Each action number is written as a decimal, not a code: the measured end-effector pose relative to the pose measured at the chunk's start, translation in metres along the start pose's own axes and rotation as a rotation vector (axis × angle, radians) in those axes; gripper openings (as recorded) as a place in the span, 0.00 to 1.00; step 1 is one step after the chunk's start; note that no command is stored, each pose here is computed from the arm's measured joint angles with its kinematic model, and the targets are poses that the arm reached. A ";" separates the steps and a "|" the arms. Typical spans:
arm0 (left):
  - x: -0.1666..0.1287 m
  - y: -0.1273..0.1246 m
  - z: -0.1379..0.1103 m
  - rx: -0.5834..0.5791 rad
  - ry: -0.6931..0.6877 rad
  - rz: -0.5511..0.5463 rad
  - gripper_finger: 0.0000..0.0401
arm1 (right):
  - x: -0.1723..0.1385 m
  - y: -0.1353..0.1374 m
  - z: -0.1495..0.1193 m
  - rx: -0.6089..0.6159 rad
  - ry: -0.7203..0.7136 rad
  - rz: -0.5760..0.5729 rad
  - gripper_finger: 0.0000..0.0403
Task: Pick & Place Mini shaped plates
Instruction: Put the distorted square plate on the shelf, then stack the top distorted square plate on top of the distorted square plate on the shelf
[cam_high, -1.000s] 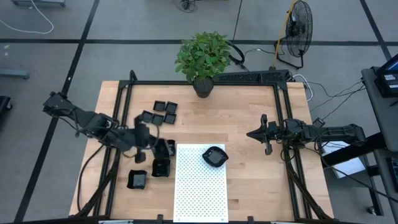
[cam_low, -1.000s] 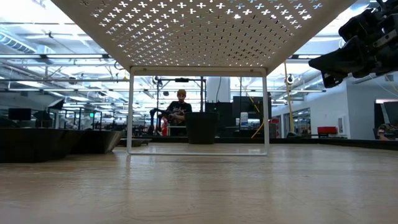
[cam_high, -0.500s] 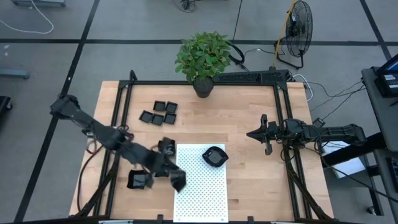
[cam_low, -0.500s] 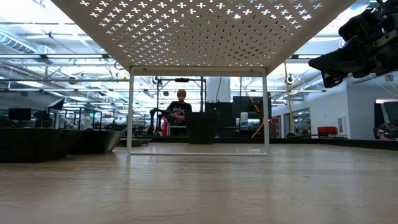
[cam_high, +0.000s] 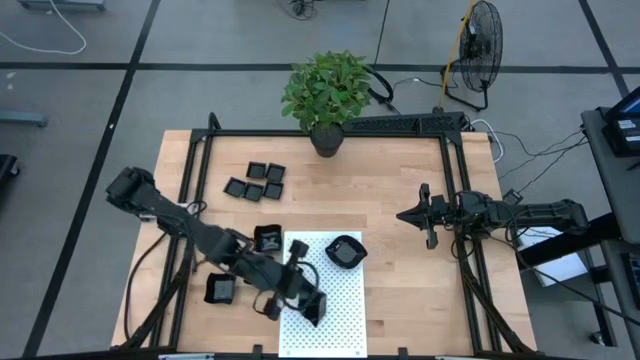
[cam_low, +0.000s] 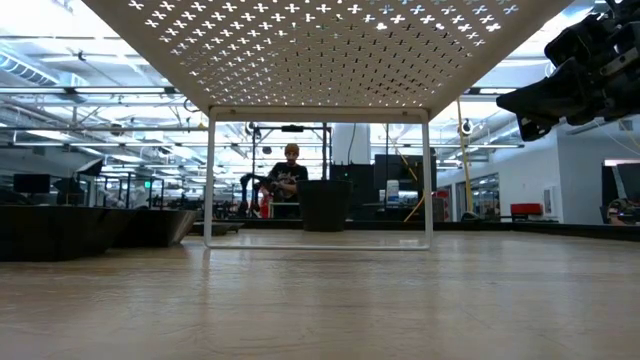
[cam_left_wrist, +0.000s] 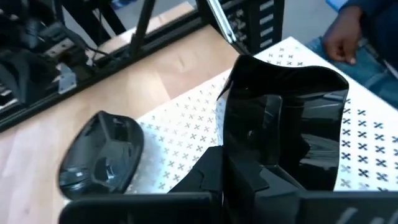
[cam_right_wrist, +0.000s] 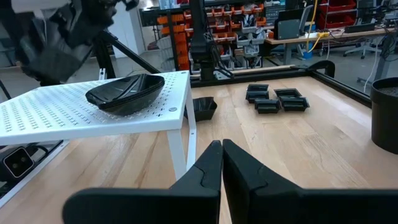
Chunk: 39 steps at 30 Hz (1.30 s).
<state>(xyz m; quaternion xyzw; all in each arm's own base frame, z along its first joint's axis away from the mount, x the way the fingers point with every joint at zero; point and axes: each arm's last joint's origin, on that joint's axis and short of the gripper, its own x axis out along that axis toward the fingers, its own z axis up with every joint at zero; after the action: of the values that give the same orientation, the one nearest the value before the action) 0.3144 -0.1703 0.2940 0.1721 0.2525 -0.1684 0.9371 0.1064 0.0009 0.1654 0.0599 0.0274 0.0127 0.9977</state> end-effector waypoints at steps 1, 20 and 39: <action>0.004 -0.001 -0.001 0.002 0.010 0.002 0.01 | 0.000 0.000 0.000 0.000 0.000 0.001 0.00; 0.009 -0.002 -0.009 0.002 0.072 0.000 0.10 | 0.000 0.000 0.000 0.000 -0.001 0.001 0.00; -0.022 0.000 -0.004 0.095 0.114 0.185 0.20 | 0.000 0.000 0.000 0.000 -0.001 0.000 0.00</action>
<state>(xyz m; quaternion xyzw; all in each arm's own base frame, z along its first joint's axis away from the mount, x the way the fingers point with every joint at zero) 0.2955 -0.1637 0.3027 0.2484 0.2802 -0.0832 0.9235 0.1064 0.0009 0.1655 0.0599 0.0271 0.0127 0.9978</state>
